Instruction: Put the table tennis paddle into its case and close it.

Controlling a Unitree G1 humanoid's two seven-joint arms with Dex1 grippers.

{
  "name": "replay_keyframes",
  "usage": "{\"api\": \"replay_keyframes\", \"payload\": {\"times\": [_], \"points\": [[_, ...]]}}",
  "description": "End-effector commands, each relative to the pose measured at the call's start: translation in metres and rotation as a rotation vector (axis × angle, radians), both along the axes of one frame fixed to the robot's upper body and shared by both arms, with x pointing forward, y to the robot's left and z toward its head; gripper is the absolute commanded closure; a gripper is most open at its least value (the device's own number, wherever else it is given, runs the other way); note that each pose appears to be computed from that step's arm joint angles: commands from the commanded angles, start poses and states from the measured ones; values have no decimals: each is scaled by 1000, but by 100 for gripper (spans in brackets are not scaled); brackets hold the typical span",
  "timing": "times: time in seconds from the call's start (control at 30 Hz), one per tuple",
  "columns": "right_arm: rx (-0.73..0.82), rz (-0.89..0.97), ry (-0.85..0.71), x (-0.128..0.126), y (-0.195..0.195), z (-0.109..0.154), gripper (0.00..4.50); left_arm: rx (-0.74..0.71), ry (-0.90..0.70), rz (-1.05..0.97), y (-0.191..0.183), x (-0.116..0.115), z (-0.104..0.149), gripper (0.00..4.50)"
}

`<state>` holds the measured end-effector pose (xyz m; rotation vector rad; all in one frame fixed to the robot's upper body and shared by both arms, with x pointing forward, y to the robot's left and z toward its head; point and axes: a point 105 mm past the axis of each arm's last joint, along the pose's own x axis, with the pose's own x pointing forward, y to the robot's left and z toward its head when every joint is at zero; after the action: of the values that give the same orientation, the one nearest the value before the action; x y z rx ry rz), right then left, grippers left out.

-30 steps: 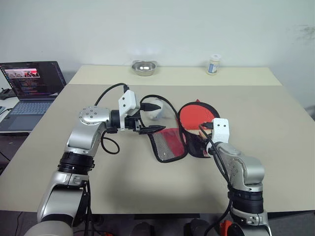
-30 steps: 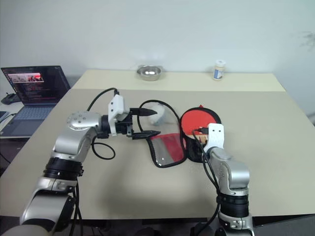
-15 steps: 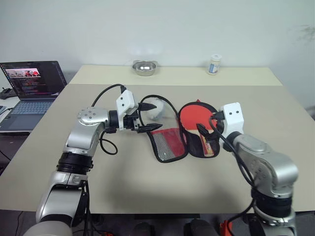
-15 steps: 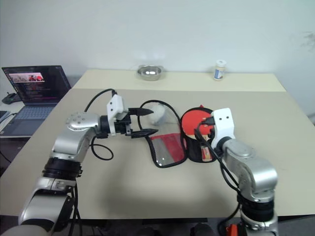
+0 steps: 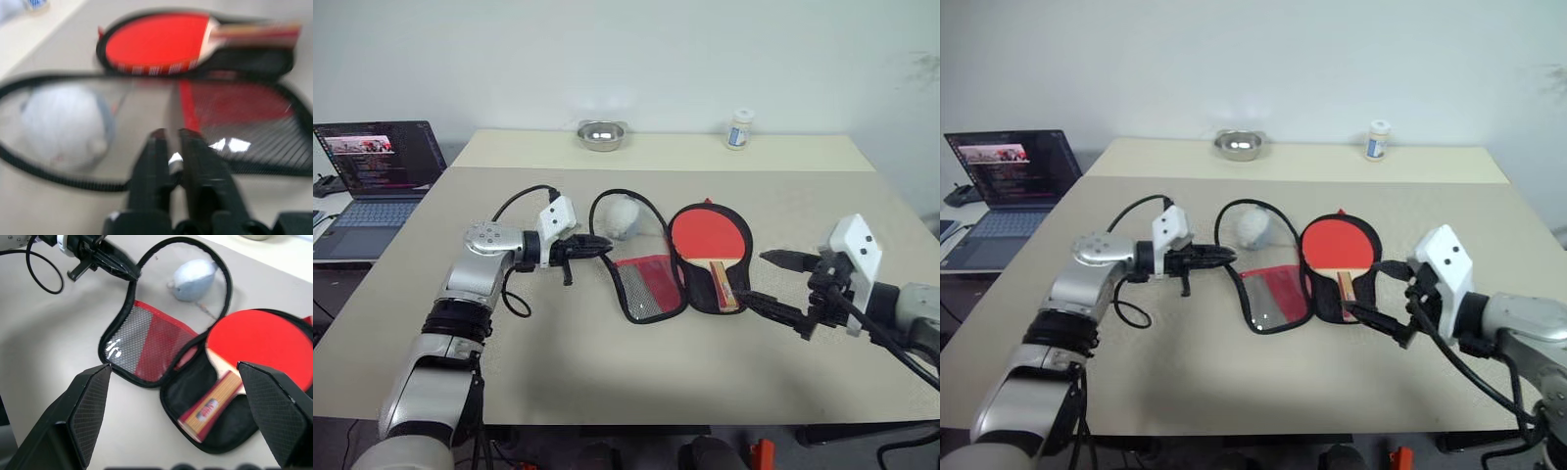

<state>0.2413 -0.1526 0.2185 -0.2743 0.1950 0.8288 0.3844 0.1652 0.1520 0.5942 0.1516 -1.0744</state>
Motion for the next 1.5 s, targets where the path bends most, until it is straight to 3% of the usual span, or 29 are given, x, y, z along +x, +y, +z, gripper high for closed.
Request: {"api": "replay_keyframes", "payload": {"times": [0.03, 0.13, 0.3, 0.53, 0.7, 0.93, 1.1, 1.27, 1.5], "points": [[-40, -39, -63, 0, -10, 11, 0, 115, -18, 32, 12, 5, -14, 448], [-67, -69, -68, 1, -18, 11, 0, 146, -25, 87, 14, 14, -26, 448], [-91, -63, -67, -1, -19, 9, 0, 24, -14, 28, -23, 17, -25, 448], [-100, -82, -67, -3, -25, 9, 0, -173, -48, -123, -83, 10, 9, 448], [-64, -105, 39, -11, -34, -4, 0, -303, -67, -232, -134, -1, 38, 448], [-60, -164, 32, -10, -45, 1, 0, -317, -67, -303, -182, -7, 36, 448], [-42, -203, 12, -1, -47, 4, 0, -320, -91, -276, -180, 0, 37, 448], [62, -320, 38, 29, -55, -4, 0, -337, -100, -270, -148, 2, 45, 448], [60, -445, 80, 72, -60, -29, 0, -372, -117, -254, -95, -7, 69, 448]]}}
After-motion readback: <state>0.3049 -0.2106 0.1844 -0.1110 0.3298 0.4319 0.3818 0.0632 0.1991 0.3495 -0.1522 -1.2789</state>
